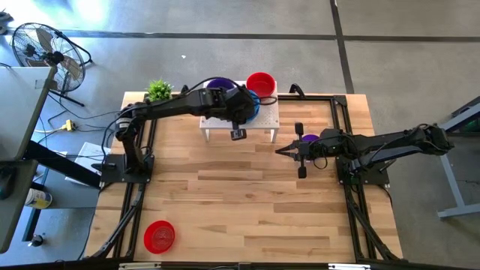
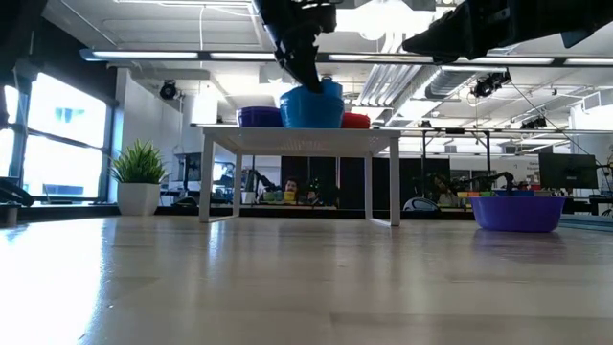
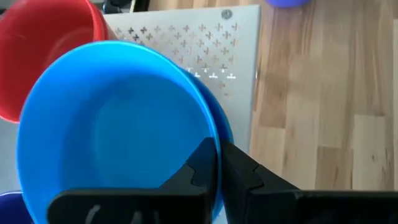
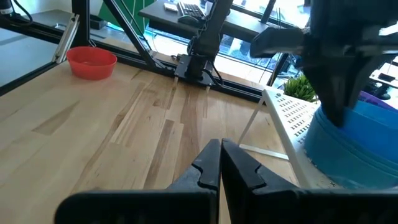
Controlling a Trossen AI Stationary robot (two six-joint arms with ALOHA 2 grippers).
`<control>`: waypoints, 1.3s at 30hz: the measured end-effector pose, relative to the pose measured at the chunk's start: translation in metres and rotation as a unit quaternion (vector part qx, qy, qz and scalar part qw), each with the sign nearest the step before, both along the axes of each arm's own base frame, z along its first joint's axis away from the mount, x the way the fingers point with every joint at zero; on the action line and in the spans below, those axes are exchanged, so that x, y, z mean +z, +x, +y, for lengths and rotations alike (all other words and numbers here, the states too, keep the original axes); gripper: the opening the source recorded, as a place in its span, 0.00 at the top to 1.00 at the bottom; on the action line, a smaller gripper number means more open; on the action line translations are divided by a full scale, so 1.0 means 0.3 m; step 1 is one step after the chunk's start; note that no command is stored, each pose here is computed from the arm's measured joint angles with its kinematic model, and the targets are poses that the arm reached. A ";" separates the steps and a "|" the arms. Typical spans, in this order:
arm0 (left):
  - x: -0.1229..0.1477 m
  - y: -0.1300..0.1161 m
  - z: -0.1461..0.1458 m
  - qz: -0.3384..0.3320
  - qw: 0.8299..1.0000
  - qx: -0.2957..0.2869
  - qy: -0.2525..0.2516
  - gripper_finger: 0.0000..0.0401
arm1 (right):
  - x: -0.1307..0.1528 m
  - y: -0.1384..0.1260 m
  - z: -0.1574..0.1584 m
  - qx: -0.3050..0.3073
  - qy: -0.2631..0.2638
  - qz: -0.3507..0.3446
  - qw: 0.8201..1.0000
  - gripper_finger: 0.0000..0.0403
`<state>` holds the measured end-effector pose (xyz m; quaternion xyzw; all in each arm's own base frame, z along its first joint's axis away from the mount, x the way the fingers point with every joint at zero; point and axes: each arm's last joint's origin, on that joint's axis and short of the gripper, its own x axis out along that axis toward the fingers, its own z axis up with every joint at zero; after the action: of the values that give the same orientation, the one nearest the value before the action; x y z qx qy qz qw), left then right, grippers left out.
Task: Pick & Place Mini bowls
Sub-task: Stack the blue bowl on the blue bowl on the shelf
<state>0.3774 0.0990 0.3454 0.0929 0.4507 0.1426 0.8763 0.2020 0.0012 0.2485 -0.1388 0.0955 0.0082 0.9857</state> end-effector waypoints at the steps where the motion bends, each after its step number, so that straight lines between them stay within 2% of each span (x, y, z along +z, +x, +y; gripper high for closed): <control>1: -0.002 0.001 0.000 0.000 1.000 -0.001 0.001 0.98 | 0.000 0.000 0.000 0.000 0.000 0.000 1.000 1.00; 15: -0.002 0.001 0.000 0.004 1.000 -0.006 0.007 0.74 | -0.001 0.000 0.000 0.000 -0.002 0.001 1.000 1.00; 25: 0.026 -0.021 -0.005 0.002 1.000 -0.015 0.019 0.72 | -0.001 0.000 0.000 0.000 -0.002 0.001 1.000 1.00; 31: 0.041 -0.028 -0.001 -0.004 0.999 0.002 0.039 0.72 | -0.001 0.000 0.000 0.000 -0.002 0.001 1.000 1.00; 39: 0.068 -0.045 -0.007 -0.015 0.999 -0.001 0.037 0.72 | -0.001 0.000 0.000 0.000 -0.002 0.001 1.000 1.00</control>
<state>0.3639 0.0969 0.3657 0.1235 0.4318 0.1597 0.8791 0.2020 0.0011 0.2483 -0.1410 0.0964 0.0085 0.9853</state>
